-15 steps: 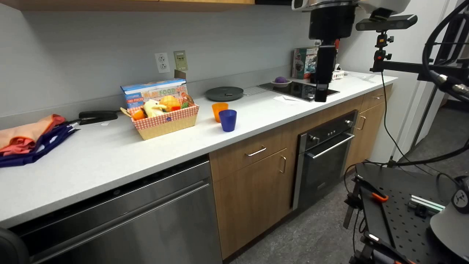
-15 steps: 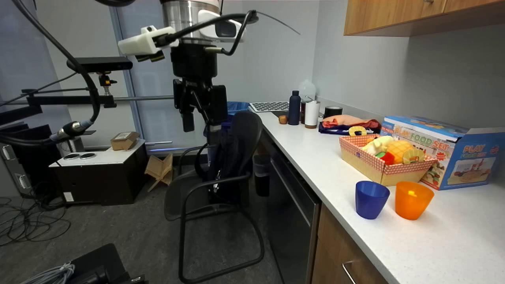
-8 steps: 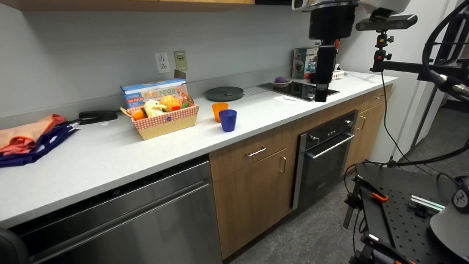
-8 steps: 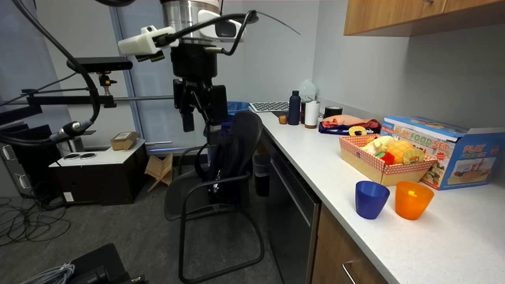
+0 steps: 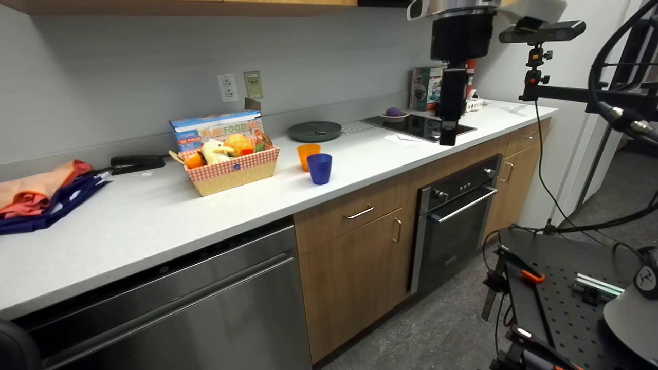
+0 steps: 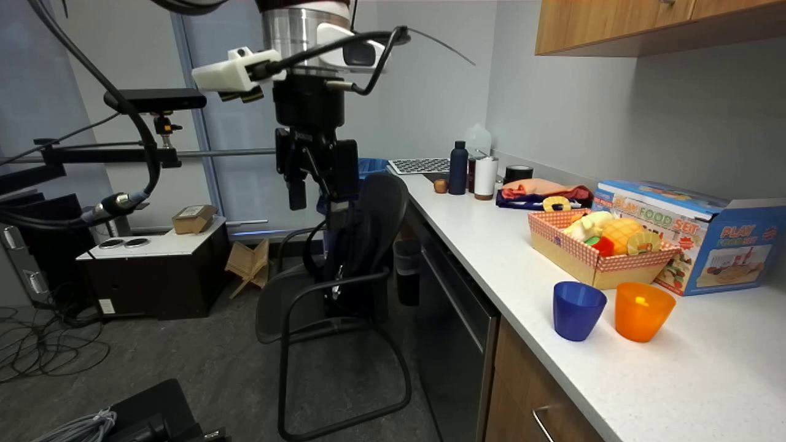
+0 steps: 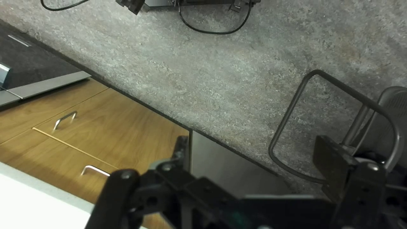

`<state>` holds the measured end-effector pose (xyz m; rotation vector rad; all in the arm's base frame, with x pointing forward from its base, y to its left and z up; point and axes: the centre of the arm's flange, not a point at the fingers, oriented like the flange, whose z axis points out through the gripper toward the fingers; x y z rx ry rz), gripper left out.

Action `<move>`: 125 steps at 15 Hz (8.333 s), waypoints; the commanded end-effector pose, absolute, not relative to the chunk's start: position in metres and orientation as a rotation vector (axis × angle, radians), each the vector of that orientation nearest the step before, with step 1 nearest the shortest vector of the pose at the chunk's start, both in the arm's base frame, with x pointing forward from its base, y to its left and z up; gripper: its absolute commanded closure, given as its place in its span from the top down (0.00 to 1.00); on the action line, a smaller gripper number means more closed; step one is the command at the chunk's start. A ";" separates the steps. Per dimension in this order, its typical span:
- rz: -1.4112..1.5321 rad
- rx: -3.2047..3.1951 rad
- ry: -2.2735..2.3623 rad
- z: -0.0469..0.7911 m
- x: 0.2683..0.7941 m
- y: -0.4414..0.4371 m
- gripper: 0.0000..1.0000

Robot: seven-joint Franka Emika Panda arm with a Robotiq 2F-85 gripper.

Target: Open the drawer to the right of the dishwasher

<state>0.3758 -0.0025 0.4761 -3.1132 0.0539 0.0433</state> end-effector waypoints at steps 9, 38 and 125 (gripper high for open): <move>0.018 -3.123 0.104 0.444 0.402 -0.014 1.00; 0.179 -3.100 -0.540 0.350 0.521 -0.125 1.00; -0.063 -3.337 -0.960 0.083 0.564 -0.175 1.00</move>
